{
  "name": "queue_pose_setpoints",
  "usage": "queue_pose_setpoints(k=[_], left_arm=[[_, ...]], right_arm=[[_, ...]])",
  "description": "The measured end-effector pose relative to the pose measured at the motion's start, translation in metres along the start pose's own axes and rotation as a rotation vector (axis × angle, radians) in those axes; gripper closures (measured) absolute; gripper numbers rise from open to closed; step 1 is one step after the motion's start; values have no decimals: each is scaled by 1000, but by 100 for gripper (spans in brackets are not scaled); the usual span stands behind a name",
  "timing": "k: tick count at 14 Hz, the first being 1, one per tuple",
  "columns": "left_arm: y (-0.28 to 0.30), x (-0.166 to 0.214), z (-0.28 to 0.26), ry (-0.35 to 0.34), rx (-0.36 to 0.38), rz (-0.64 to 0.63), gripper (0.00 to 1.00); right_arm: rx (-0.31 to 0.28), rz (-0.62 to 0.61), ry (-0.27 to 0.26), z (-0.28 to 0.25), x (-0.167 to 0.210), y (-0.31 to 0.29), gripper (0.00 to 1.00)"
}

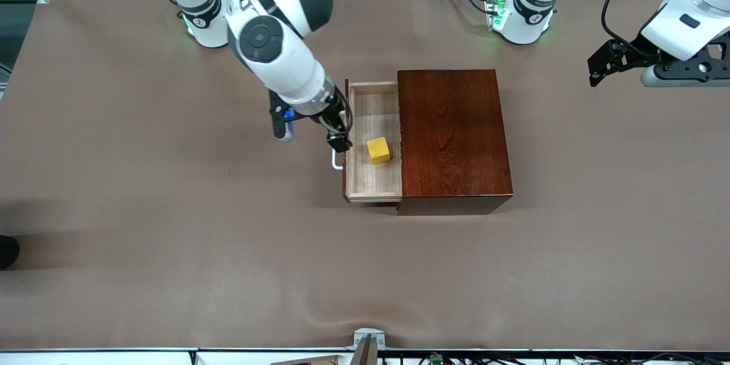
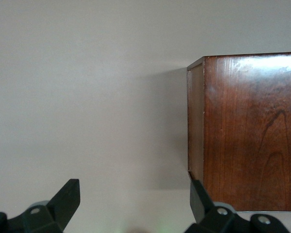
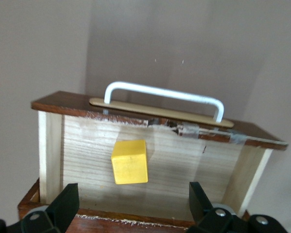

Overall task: Open drawer, take yellow block, close drawer
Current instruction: 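Lower the right gripper over the yellow cube in the drawer, then close the right gripper on the yellow cube and lift it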

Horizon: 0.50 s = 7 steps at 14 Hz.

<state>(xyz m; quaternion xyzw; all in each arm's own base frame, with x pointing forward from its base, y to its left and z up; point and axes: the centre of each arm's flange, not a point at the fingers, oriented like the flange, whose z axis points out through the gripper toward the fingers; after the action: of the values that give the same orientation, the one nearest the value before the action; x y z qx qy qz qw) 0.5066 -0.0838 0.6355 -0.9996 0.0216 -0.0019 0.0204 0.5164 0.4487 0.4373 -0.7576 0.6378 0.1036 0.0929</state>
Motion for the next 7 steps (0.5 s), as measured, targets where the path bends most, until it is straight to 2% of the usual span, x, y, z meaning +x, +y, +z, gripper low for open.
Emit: queue_pose_setpoints(k=[4, 7], left_arm=[[-12, 3, 3, -5, -1, -20, 0], [-13, 4, 6, -11, -1, -21, 0]], right_arm=[[-8, 15, 6, 48, -26, 11, 0], [-24, 21, 17, 69, -31, 15, 0]])
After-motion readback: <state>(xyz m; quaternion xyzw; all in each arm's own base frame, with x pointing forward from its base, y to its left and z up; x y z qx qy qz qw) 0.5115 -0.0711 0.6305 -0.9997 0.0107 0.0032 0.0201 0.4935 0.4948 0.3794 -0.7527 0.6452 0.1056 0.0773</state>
